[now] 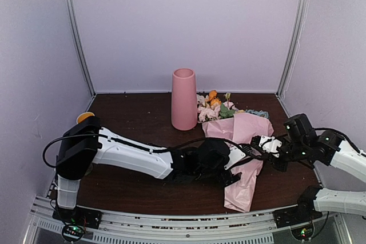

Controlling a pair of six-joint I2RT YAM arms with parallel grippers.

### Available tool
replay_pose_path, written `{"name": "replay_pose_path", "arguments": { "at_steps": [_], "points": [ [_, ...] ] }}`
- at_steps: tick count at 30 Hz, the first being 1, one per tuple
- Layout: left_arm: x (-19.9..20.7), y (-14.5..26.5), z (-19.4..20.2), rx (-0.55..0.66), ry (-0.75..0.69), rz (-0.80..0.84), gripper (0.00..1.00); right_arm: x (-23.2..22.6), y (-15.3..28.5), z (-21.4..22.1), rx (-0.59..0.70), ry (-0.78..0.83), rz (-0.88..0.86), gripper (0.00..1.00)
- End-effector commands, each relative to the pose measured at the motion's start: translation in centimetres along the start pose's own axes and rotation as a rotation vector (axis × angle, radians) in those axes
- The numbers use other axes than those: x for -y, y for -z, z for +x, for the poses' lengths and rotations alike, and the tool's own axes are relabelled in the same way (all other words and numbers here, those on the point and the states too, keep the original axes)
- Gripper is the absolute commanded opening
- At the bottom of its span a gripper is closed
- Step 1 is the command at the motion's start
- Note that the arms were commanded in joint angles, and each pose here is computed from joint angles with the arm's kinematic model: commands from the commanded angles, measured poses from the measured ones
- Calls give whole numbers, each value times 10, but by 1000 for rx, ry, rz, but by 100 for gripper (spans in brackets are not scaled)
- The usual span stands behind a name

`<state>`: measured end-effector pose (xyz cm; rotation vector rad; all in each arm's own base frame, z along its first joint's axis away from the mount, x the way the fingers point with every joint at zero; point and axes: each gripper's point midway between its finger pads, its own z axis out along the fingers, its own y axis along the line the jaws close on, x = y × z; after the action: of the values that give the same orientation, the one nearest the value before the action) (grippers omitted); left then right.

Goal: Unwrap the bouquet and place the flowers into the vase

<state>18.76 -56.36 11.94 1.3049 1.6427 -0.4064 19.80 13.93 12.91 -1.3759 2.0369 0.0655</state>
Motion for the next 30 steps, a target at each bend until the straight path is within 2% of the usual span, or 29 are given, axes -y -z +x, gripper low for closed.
{"name": "replay_pose_path", "arguments": {
  "at_steps": [1,6,14,19,26,27,29,30],
  "points": [
    [-48,-19,10,-52,-6,-303,98,-5,3,0,29,-10,-22,0],
    [-95,1,35,-103,80,-554,98,-9,4,9,3,13,-38,0],
    [-117,52,49,-78,160,-639,98,-4,2,40,-97,70,22,0],
    [-134,60,69,-141,155,-718,98,2,2,48,-125,53,47,0],
    [-168,77,94,-173,220,-815,98,14,-3,79,-243,77,104,0],
    [-170,81,93,-163,230,-819,98,14,-3,80,-246,97,97,3],
    [-167,82,87,-132,249,-784,97,9,0,65,-212,141,48,35],
    [-163,81,83,-107,264,-751,97,11,8,43,-158,144,34,42]
  ]
}}
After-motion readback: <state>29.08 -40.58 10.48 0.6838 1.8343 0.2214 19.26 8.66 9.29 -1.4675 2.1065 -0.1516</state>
